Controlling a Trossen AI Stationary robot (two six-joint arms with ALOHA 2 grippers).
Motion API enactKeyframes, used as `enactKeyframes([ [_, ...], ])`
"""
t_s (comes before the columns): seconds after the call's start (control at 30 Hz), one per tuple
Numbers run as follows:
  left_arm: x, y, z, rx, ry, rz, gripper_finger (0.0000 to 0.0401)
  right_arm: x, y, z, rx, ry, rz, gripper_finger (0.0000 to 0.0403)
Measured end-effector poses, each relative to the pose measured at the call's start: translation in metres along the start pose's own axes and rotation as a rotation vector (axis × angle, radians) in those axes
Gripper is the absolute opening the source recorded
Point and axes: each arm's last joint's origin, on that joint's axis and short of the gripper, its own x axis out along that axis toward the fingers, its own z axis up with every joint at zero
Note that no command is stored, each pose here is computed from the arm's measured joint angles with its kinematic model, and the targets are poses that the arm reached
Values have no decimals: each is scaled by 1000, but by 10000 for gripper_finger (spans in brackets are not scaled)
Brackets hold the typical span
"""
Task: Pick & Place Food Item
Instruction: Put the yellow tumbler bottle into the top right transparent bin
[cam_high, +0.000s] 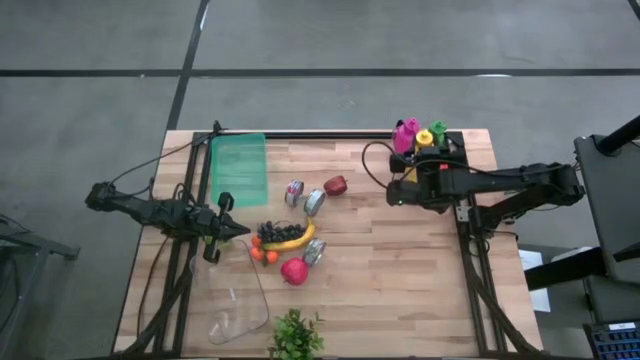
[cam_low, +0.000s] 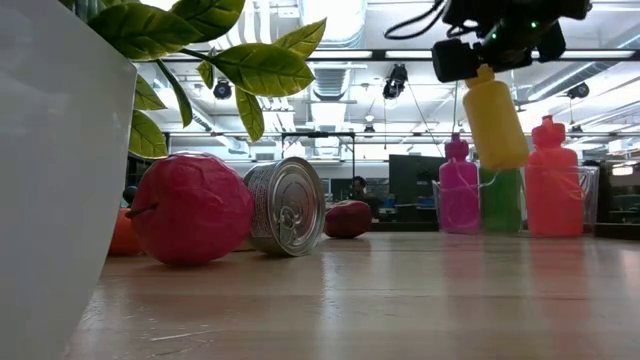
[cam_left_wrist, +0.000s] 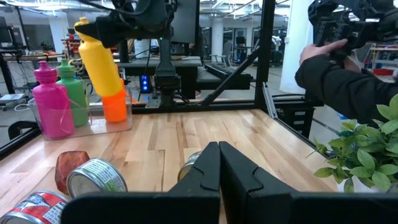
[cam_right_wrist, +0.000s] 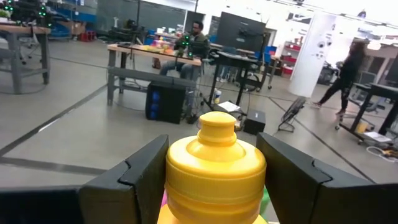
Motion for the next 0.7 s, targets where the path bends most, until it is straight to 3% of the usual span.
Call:
enactKeyframes([
  [0.7, 0, 0, 0, 0, 0, 0, 0, 2, -12, -46, 94, 1, -13, 217],
])
